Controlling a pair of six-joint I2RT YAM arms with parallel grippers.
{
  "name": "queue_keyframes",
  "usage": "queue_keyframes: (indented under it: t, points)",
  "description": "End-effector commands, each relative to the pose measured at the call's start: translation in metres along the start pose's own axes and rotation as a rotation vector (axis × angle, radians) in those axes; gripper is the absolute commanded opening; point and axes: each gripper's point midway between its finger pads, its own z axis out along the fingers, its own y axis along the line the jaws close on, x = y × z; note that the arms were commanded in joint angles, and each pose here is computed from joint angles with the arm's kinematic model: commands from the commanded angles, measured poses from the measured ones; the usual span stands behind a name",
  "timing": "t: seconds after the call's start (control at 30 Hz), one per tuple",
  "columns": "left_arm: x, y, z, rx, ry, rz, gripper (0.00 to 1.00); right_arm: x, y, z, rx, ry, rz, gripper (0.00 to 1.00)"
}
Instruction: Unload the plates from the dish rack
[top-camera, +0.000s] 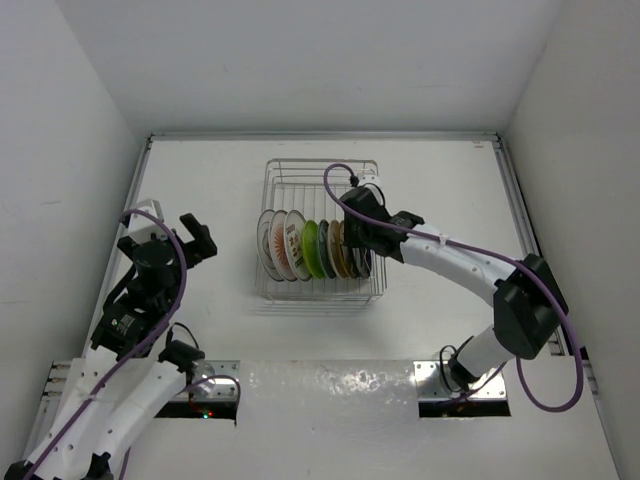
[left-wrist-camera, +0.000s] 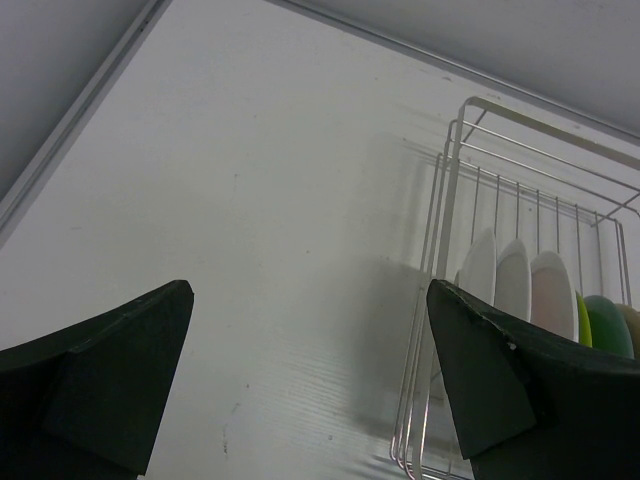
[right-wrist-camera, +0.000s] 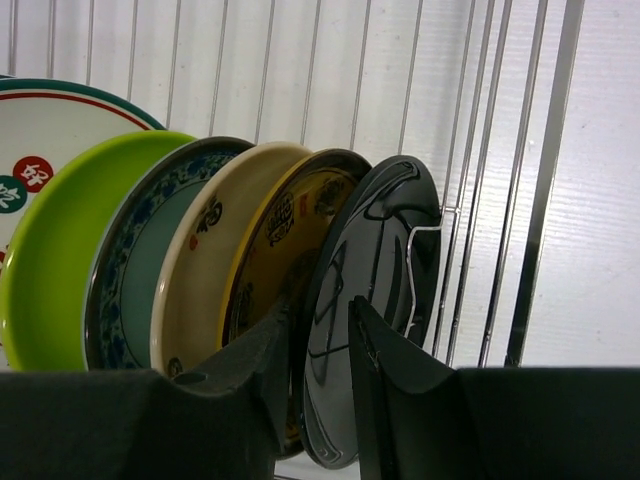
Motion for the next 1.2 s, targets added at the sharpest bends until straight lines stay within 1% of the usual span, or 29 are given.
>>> queue_keyframes:
  t: [0.0, 0.03, 0.07, 0.17, 0.2, 0.27, 0.37, 0.47, 0.5, 0.53, 0.6, 0.63, 0.7, 0.73, 0.77, 0.8, 0.83, 0.87, 0.9, 0.93, 0.97, 1.0, 1.03, 1.07, 1.13, 1.17]
  points:
    - [-0.005, -0.008, 0.002, 0.028, -0.021, -0.005, 1.00, 0.009, 0.002, 0.008, 0.001, 0.006, 0.028, 0.27]
    - [-0.005, -0.008, 0.002, 0.028, -0.020, -0.004, 1.00, 0.009, 0.003, 0.007, -0.004, 0.007, 0.033, 0.25]
    - [-0.005, -0.007, 0.002, 0.025, -0.021, -0.004, 1.00, 0.008, 0.004, 0.006, -0.010, 0.002, 0.041, 0.19]
    - [-0.005, -0.006, 0.002, 0.019, -0.021, -0.004, 1.00, 0.001, 0.010, 0.001, -0.029, -0.014, 0.053, 0.10]
    - [-0.006, -0.006, 0.002, 0.018, -0.023, -0.007, 1.00, -0.003, 0.012, -0.003, -0.037, -0.026, 0.056, 0.08]
    - [-0.006, -0.005, 0.002, 0.011, -0.022, -0.005, 1.00, -0.010, 0.014, -0.008, -0.044, -0.043, 0.060, 0.00]
    - [-0.008, -0.004, 0.001, 0.003, -0.027, -0.008, 1.00, -0.025, 0.016, -0.022, -0.057, -0.085, 0.056, 0.00]
    - [-0.013, -0.003, 0.000, -0.002, -0.032, -0.013, 1.00, -0.050, 0.020, -0.046, -0.092, -0.145, 0.044, 0.00]
    - [-0.011, -0.003, 0.000, -0.012, -0.015, -0.026, 1.00, -0.057, 0.021, -0.055, -0.102, -0.163, 0.039, 0.00]
    - [-0.022, -0.005, -0.005, -0.011, -0.027, -0.063, 1.00, -0.075, 0.023, -0.072, -0.126, -0.208, 0.042, 0.00]
    - [-0.029, -0.017, -0.008, 0.024, 0.003, -0.114, 1.00, -0.089, 0.021, -0.089, -0.135, -0.245, 0.003, 0.00]
    - [-0.047, -0.027, -0.015, 0.065, -0.013, -0.155, 1.00, -0.106, 0.022, -0.109, -0.165, -0.296, -0.001, 0.00]
    - [-0.058, -0.048, -0.021, 0.147, 0.021, -0.211, 1.00, -0.122, 0.029, -0.130, -0.226, -0.343, -0.084, 0.00]
    - [-0.077, -0.066, -0.034, 0.244, 0.019, -0.247, 1.00, -0.138, 0.037, -0.149, -0.275, -0.388, -0.116, 0.00]
    - [-0.084, -0.077, -0.038, 0.287, 0.025, -0.267, 1.00, -0.141, 0.041, -0.157, -0.300, -0.393, -0.209, 0.00]
    - [-0.105, -0.088, -0.048, 0.347, 0.001, -0.327, 1.00, -0.142, 0.050, -0.165, -0.356, -0.387, -0.257, 0.00]
    - [-0.110, -0.103, -0.057, 0.430, 0.021, -0.353, 1.00, -0.151, 0.055, -0.180, -0.388, -0.399, -0.301, 0.00]
    - [-0.117, -0.113, -0.065, 0.480, 0.031, -0.416, 1.00, -0.150, 0.059, -0.183, -0.404, -0.403, -0.401, 0.00]
    - [-0.132, -0.122, -0.074, 0.542, 0.010, -0.461, 1.00, -0.149, 0.066, -0.189, -0.442, -0.410, -0.454, 0.00]
    - [-0.135, -0.134, -0.084, 0.618, 0.033, -0.491, 1.00, -0.150, 0.071, -0.195, -0.464, -0.436, -0.557, 0.00]
    - [-0.141, -0.140, -0.091, 0.666, 0.035, -0.527, 1.00, -0.143, 0.081, -0.203, -0.504, -0.449, -0.626, 0.00]
    - [-0.149, -0.149, -0.095, 0.710, 0.038, -0.600, 1.00, -0.138, 0.087, -0.206, -0.525, -0.459, -0.693, 0.00]
    - [-0.149, -0.157, -0.102, 0.764, 0.069, -0.620, 1.00, -0.132, 0.092, -0.209, -0.543, -0.465, -0.754, 0.00]
    - [-0.148, -0.164, -0.100, 0.777, 0.102, -0.657, 1.00, -0.123, 0.102, -0.214, -0.562, -0.480, -0.853, 0.00]
    - [-0.143, -0.175, -0.098, 0.805, 0.153, -0.672, 1.00, -0.115, 0.112, -0.217, -0.577, -0.497, -0.931, 0.00]
    - [-0.138, -0.182, -0.091, 0.804, 0.189, -0.684, 1.00, -0.109, 0.123, -0.225, -0.588, -0.527, -0.998, 0.00]
